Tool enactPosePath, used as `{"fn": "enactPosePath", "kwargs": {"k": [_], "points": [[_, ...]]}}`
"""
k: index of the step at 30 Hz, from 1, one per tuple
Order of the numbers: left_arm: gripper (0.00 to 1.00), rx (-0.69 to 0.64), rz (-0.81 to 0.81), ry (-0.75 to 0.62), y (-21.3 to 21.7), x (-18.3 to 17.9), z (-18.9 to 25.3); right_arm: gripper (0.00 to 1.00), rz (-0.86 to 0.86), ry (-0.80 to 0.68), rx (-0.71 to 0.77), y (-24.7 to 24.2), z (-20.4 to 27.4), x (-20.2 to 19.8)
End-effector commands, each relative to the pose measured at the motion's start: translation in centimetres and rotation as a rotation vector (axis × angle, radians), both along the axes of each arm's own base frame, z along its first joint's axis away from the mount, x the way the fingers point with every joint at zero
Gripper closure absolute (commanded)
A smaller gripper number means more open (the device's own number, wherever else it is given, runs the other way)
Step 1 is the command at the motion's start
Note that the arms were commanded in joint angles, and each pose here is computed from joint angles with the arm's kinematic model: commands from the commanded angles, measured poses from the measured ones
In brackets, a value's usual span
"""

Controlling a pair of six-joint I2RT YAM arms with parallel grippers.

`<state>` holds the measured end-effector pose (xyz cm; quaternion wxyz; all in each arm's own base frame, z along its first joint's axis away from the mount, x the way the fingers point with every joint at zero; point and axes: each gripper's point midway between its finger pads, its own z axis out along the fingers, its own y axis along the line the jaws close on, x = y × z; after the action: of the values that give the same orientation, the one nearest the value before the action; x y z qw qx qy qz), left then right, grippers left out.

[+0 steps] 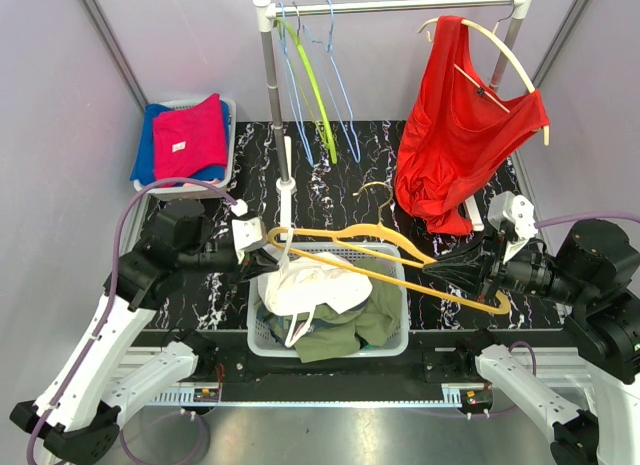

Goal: Remove the tank top from the hanger

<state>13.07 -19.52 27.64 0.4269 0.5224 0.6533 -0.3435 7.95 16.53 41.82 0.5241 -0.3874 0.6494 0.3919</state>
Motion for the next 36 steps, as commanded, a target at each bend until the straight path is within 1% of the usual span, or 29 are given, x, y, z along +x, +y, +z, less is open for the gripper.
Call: {"fn": "enactPosePath", "kwargs": {"k": [1,2,9,13,14,16,17,20,23,25,29,30,32,33,36], "points": [[0.99,-0.050,-0.019,-0.039,-0.6,0.2,1.5,1.00,-0.007,-0.087,0.050,-0.1,2.7,-0.2],[1.00,-0.049,-0.015,-0.039,-0.5,0.2,1.6,1.00,-0.009,-0.087,0.051,-0.1,2.8,-0.2],[1.00,-0.042,0.014,-0.100,0.1,0.5,3.2,1.00,-0.043,-0.078,0.025,-0.7,2.4,-0.1],[1.00,-0.040,0.070,-0.199,1.0,1.2,6.0,1.00,-0.056,-0.041,-0.008,-1.1,1.0,-0.5],[1.00,-0.055,0.084,-0.241,1.2,1.4,7.7,1.00,-0.057,-0.016,-0.019,-1.2,0.3,-0.7],[1.00,-0.059,0.115,-0.273,1.5,2.0,9.1,1.00,-0.049,0.018,-0.029,-1.2,-0.8,-1.1],[1.00,-0.081,0.119,-0.313,1.6,1.8,11.0,1.00,-0.045,0.038,-0.035,-1.3,-1.3,-1.3],[1.00,-0.102,0.146,-0.359,1.7,2.4,13.4,1.00,-0.025,0.071,-0.040,-1.3,-2.3,-2.1],[1.00,-0.093,0.165,-0.364,1.7,3.1,13.5,1.00,-0.001,0.065,-0.029,-1.5,-2.0,-3.3],[1.00,-0.082,0.170,-0.350,1.7,3.4,12.7,1.00,0.009,0.034,-0.020,-1.7,-1.3,-4.1],[1.00,-0.114,0.115,-0.301,0.8,2.6,12.5,1.00,-0.078,-0.075,-0.004,-3.3,0.7,-4.4],[1.00,-0.143,0.083,-0.288,0.4,1.8,13.4,1.00,-0.106,-0.099,0.000,-3.6,1.2,-4.2],[1.00,-0.169,0.046,-0.265,-0.2,1.4,14.1,1.00,-0.174,-0.149,0.010,-4.5,2.3,-3.8],[1.00,-0.196,0.011,-0.250,-0.6,0.7,14.9,1.00,-0.186,-0.172,0.014,-4.8,2.7,-3.8],[1.00,-0.253,-0.028,-0.252,-1.1,0.0,17.7,1.00,-0.209,-0.245,0.051,-5.5,4.1,-4.7]]}}
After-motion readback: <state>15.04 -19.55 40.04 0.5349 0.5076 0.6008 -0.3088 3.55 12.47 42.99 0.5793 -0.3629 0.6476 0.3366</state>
